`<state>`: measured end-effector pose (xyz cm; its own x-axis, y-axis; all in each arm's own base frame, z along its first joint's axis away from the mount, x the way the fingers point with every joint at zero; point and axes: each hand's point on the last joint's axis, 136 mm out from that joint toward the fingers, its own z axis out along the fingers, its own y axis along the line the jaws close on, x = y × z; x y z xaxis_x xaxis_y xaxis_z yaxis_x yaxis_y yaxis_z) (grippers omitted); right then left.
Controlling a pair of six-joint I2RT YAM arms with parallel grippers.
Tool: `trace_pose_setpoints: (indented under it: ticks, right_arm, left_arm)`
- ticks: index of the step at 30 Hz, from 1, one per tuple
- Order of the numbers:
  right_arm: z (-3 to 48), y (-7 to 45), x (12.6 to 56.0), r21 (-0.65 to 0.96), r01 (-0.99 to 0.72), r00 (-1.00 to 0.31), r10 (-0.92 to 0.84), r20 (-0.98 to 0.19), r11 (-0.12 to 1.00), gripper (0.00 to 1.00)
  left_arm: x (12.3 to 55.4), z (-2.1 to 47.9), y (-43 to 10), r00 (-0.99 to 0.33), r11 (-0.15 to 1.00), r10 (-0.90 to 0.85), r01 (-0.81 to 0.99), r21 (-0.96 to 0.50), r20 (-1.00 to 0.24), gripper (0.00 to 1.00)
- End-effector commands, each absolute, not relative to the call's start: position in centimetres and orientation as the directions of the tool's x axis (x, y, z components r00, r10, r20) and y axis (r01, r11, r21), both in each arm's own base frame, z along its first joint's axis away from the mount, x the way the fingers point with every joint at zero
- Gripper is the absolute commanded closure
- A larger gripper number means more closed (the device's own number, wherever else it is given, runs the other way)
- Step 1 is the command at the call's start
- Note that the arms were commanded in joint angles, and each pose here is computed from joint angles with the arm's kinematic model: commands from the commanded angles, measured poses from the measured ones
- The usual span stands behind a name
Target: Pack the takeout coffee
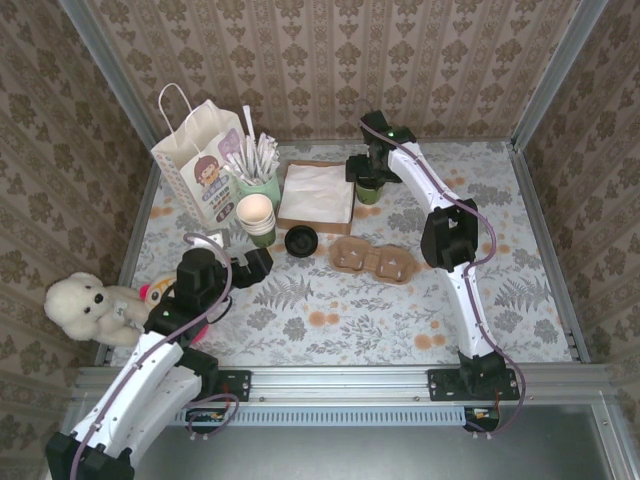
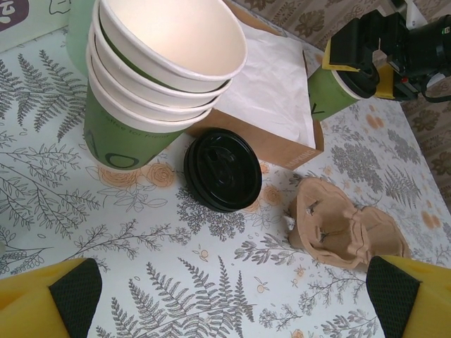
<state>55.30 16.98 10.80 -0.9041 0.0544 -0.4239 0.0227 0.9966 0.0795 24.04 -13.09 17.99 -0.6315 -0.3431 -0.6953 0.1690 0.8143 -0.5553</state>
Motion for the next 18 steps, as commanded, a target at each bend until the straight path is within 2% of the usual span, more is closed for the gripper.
trace_pose_setpoints:
  ticks: [1,11,18]
  right_arm:
    - [14.8,16.4,55.3,0.080,0.021,-0.868,0.058,-0.493,0.997,0.00]
    - [21.3,15.8,54.5,0.100,0.026,-0.796,0.081,-0.600,0.995,0.00]
    - [26.5,15.2,50.2,0.107,0.031,-0.661,0.101,-0.743,0.994,0.00]
  left_arm:
    - [24.4,19.0,-12.8,-0.624,0.807,-0.371,0.150,-0.572,-0.688,0.00]
    - [24.8,20.3,-11.9,-0.653,0.821,-0.368,0.107,-0.561,-0.662,0.00]
    - [26.4,24.6,-9.6,-0.701,0.804,-0.444,-0.036,-0.593,-0.559,0.00]
